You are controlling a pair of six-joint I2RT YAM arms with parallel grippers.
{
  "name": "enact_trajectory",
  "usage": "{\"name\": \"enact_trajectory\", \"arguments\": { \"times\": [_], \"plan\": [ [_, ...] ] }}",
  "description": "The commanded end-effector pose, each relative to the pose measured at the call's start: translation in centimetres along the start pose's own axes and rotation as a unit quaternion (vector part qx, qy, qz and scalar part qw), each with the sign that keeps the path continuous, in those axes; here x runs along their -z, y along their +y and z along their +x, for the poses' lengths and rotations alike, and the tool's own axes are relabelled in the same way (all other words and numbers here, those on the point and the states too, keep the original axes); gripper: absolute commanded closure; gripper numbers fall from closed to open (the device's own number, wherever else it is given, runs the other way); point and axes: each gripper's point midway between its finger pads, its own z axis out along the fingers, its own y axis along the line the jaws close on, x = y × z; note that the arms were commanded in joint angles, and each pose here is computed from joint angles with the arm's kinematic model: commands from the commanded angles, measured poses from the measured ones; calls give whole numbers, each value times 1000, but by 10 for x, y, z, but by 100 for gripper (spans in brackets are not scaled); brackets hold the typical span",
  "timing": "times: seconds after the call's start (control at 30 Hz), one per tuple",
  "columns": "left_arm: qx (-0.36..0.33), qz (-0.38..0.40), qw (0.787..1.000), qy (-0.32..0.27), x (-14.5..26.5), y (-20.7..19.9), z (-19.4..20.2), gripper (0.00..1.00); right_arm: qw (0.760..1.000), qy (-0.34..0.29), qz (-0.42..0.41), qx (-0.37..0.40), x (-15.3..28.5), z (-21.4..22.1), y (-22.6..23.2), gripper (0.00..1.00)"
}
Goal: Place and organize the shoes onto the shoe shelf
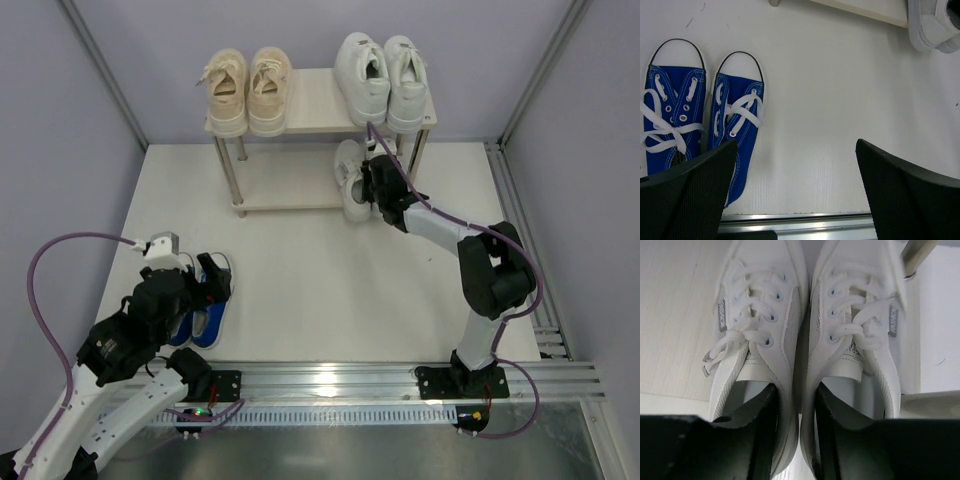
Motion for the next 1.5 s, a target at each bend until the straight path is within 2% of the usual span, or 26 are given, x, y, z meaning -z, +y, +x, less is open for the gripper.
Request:
{"name": "enact_trajectory", "arguments": {
  "times": [0.0, 0.1, 0.2, 0.8, 0.97, 1.03, 1.1, 1.2, 1.27, 1.3, 1.33, 1.37, 1.47],
  "plan": [
    [10, 0, 1000, -14, 4, -2, -10, 0, 991, -112, -1, -68, -3, -76, -4, 60],
    [11, -1, 1000, -16, 4, -1, -10, 0, 990, -119, -14, -70, 1, -80, -1, 38],
    [12, -2, 1000, -17, 4, -1, -11, 0, 988, -131, -20, -75, 9, -84, 0, 31],
    [9, -6, 1000, -23, 5, 0, -15, 0, 974, -188, -98, -76, 59, -66, 17, 24],
    [5, -1, 1000, -27, 3, -4, -18, 0, 971, -201, -113, -62, 96, -54, 32, 23],
    [-7, -10, 1000, -18, -1, -6, -19, 0, 970, -210, -110, -49, 124, -51, 38, 23],
    [-29, -49, 998, -4, -7, -1, -24, 0, 968, -226, -100, -37, 160, -49, 50, 23],
    [-77, -111, 991, 13, -10, 10, -34, 0, 970, -209, -115, -46, 190, -24, 62, 23],
    [-147, -172, 972, 69, -24, 19, -28, 0, 968, -207, -127, -62, 213, -19, 60, 23],
    [-155, -174, 969, 88, -27, 12, -34, 0, 970, -197, -126, -62, 218, -5, 60, 23],
    [-178, -192, 956, 130, -40, 12, -27, 0, 968, -196, -137, -81, 230, -3, 59, 23],
    [-187, -207, 948, 154, -44, 19, -27, 0, 967, -191, -143, -86, 235, 2, 59, 23],
    [-176, -216, 943, 183, -56, 23, -34, 0, 968, -168, -159, -97, 248, 21, 60, 23]
  ]
}}
